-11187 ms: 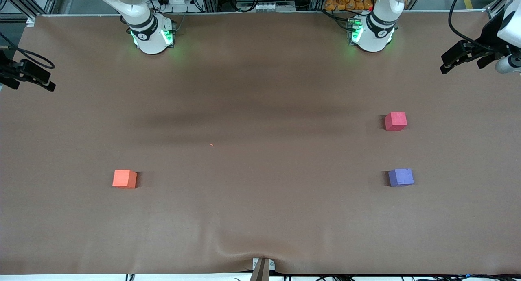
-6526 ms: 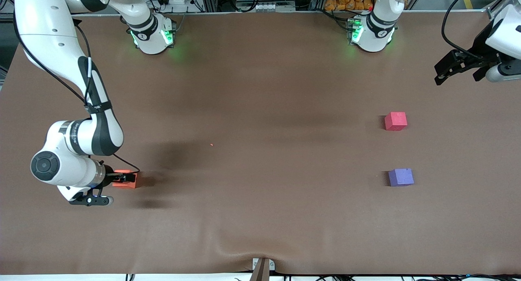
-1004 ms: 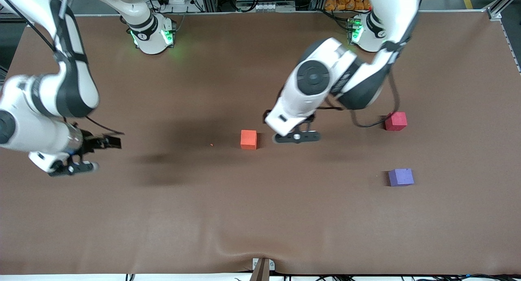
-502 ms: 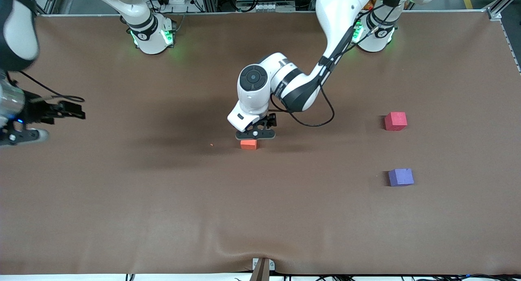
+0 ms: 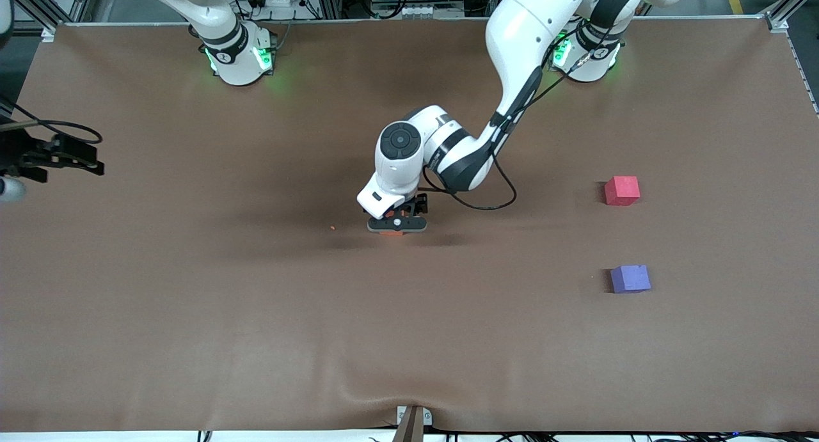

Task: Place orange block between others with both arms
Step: 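Withdraw the right gripper while the left gripper reaches the orange cube, then grasp the orange cube with the left gripper and lift it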

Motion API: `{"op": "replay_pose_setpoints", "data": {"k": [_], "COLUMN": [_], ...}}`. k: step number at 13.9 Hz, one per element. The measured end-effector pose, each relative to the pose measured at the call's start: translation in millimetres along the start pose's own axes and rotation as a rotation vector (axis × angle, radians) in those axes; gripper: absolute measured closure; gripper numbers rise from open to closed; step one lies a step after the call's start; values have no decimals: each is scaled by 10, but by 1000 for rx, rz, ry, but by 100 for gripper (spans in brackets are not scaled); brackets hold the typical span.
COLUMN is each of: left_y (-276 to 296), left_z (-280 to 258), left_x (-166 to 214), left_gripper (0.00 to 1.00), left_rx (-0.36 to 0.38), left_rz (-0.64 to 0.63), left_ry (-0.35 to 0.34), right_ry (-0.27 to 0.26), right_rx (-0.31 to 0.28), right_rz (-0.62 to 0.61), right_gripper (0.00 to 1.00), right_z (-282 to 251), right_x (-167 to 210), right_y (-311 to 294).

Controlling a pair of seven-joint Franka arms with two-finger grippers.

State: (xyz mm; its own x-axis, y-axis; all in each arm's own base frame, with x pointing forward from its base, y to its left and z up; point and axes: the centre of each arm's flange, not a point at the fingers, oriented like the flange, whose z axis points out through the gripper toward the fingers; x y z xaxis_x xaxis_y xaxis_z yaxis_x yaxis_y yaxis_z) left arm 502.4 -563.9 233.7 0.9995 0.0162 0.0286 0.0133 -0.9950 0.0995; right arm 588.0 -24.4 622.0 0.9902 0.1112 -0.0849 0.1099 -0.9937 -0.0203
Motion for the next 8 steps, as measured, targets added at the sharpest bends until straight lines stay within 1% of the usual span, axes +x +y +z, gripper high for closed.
{"op": "replay_pose_setpoints", "data": {"k": [5, 7, 8], "left_y": [6, 16, 18], "left_z": [248, 303, 324], "left_x": [-30, -50, -59], "left_gripper": [0, 4, 13], "left_rx": [-11, -14, -13], "left_rz": [5, 9, 12], "left_ry": [4, 4, 3], "right_ry": [23, 37, 40], "right_rx": [-3, -1, -1], "right_rz": [5, 5, 5], "right_gripper": [0, 0, 0], "right_z": [-154, -120, -101], "right_x": [-243, -327, -357], "right_y": [10, 9, 9]}}
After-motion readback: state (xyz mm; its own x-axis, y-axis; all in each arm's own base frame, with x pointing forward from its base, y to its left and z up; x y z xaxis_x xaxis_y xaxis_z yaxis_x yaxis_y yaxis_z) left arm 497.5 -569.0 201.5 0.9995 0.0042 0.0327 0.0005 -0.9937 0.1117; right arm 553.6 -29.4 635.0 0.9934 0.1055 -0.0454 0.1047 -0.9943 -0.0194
